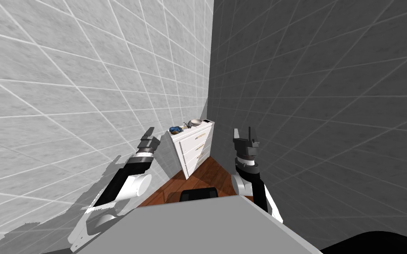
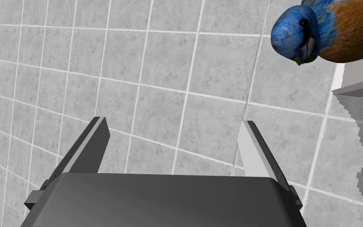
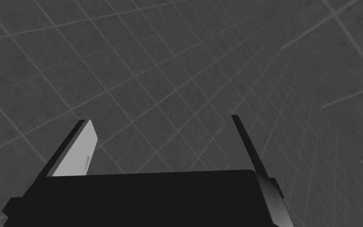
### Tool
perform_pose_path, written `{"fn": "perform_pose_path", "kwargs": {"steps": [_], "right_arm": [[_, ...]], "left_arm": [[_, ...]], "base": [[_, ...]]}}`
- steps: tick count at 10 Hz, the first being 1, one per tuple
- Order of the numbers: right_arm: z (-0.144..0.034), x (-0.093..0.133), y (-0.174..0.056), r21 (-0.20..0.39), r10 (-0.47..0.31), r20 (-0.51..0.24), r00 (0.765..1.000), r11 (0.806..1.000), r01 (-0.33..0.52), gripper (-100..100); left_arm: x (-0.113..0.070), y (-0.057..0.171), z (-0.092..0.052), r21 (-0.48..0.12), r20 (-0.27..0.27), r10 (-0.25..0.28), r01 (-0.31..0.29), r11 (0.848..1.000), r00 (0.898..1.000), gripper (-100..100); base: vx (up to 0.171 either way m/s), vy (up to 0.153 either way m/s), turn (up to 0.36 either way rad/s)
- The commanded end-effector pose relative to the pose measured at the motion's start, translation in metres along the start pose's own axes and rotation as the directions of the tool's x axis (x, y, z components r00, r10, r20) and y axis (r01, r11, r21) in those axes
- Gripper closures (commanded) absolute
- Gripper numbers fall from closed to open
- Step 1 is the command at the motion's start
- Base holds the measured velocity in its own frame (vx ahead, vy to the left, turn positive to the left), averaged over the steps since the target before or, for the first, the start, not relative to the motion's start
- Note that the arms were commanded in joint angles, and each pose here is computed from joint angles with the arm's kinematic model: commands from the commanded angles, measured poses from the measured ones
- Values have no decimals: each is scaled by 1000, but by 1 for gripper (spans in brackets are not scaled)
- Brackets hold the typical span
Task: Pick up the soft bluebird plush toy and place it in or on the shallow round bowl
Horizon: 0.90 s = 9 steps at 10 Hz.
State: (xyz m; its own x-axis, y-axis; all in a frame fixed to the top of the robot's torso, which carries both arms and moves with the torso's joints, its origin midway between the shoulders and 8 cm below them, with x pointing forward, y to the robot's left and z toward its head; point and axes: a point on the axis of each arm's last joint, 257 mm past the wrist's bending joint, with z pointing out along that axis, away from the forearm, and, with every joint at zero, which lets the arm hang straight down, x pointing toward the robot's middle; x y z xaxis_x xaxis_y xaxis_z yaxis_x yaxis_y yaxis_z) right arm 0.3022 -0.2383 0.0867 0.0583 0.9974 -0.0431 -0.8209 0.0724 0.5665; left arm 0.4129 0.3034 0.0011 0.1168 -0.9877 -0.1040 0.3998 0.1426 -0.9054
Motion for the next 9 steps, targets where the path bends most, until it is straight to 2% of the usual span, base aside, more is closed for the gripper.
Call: {"fn": "perform_pose_path", "kwargs": {"steps": [1,2,3,4,5,6,8,9], "right_arm": [[0,0,0,0,0,0,1000,1000,0,0],[0,0,0,0,0,0,1000,1000,0,0],[0,0,0,0,0,0,1000,1000,0,0],[0,0,0,0,0,0,1000,1000,0,0],[0,0,0,0,0,0,1000,1000,0,0],[0,0,0,0,0,0,1000,1000,0,0],[0,0,0,0,0,0,1000,1000,0,0],[0,0,0,0,0,0,1000,1000,0,0]], "left_arm": [[-2,7,3,-34,1,-1,1,999,1000,-100],[-7,3,11,-32,8,-5,5,999,1000,-100],[-7,10,11,-61,7,-5,6,998,1000,-100],[-13,3,19,-53,15,-10,11,999,1000,-100],[-12,11,18,-86,15,-10,12,996,1000,-100],[-18,4,26,-77,24,-17,19,997,1000,-100],[-18,14,25,-116,24,-17,19,993,1000,-100],[-23,7,33,-113,33,-24,28,993,999,-100]], "base": [[15,-46,50],[16,-56,114],[17,-47,67],[4,-56,131],[7,-56,63],[26,-70,113],[19,-36,27],[9,-32,118]]}}
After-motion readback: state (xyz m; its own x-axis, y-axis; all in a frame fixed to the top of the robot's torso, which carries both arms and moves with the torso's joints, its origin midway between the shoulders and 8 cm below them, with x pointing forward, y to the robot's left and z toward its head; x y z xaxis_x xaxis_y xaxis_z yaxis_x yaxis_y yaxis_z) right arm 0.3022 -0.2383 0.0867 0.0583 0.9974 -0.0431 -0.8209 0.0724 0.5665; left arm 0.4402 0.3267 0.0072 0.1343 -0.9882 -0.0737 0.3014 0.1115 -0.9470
